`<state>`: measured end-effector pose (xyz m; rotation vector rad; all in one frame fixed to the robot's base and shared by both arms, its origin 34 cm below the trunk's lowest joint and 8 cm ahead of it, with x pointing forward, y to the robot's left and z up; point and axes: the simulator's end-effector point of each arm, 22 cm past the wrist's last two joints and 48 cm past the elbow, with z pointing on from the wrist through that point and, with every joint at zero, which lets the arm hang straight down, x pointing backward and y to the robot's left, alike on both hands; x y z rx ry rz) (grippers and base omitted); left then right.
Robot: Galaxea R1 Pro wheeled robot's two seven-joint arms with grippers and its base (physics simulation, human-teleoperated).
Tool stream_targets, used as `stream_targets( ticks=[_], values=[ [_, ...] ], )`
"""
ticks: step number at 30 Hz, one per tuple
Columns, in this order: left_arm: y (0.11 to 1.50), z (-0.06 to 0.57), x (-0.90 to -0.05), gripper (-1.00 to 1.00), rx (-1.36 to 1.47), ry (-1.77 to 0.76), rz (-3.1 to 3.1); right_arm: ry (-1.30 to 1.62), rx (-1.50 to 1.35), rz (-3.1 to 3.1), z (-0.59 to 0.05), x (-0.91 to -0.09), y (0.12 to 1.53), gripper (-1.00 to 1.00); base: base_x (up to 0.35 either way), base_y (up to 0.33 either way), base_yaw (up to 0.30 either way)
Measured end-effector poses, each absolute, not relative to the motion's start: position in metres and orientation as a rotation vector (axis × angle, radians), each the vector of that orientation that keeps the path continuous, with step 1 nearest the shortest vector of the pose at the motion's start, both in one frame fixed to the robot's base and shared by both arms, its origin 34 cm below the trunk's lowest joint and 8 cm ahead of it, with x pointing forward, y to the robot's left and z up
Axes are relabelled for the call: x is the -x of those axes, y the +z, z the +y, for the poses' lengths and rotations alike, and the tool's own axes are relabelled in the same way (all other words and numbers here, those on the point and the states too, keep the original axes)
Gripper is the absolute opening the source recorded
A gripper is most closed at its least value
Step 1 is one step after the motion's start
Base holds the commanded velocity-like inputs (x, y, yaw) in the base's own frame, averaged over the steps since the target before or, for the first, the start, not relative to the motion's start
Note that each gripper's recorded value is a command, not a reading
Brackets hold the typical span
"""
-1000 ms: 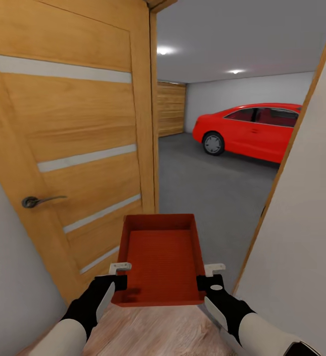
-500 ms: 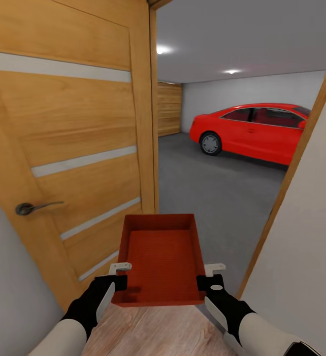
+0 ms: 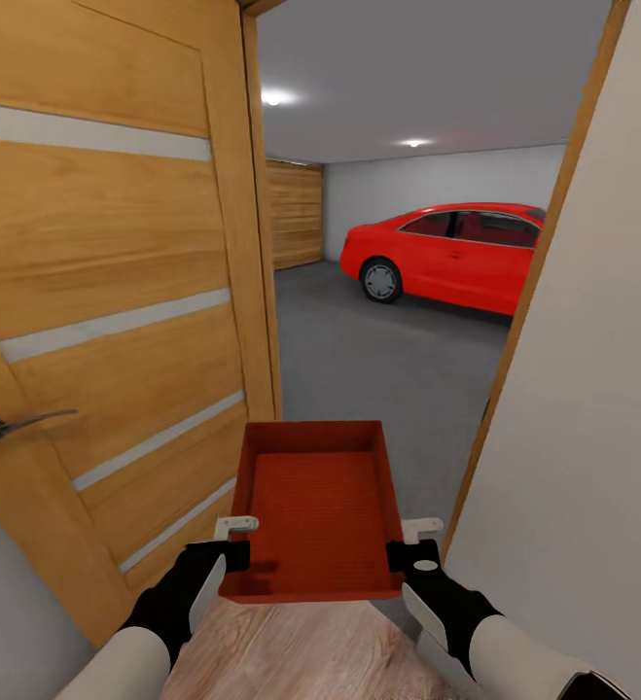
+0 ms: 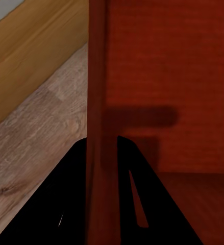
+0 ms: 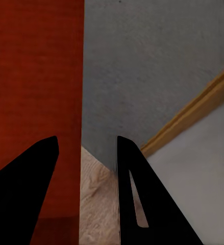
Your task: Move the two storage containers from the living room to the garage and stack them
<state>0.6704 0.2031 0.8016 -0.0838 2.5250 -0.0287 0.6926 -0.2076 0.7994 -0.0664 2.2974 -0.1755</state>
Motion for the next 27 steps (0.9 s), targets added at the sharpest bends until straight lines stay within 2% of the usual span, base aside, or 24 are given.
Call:
stream_targets(
  ticks=[4, 12, 20, 27],
  values=[
    [0.8014, 0.2028, -0.6702, -1.0, 0.083, -0.03, 2.524, -0.176, 0.067, 2.297, -0.2079, -0.6925, 0.7995, -1.0, 0.08, 0.085, -0.157],
    [0.8005, 0.2023, -0.6698, -1.0, 0.082, -0.032, 2.522, -0.178, 0.07, 2.296, -0.2083, -0.6925, 0.7997, -1.0, 0.175, 0.222, -0.018],
    [0.802, 0.2028, -0.6708, -1.0, 0.081, -0.028, 2.523, -0.176, 0.067, 2.296, -0.2079, -0.6929, 0.7997, -1.0, 0.035, 0.035, -0.015],
    [0.8024, 0.2029, -0.671, -1.0, 0.081, -0.027, 2.523, -0.175, 0.066, 2.296, -0.2079, -0.6929, 0.7997, -1.0, 0.001, 0.001, -0.235]
  ],
)
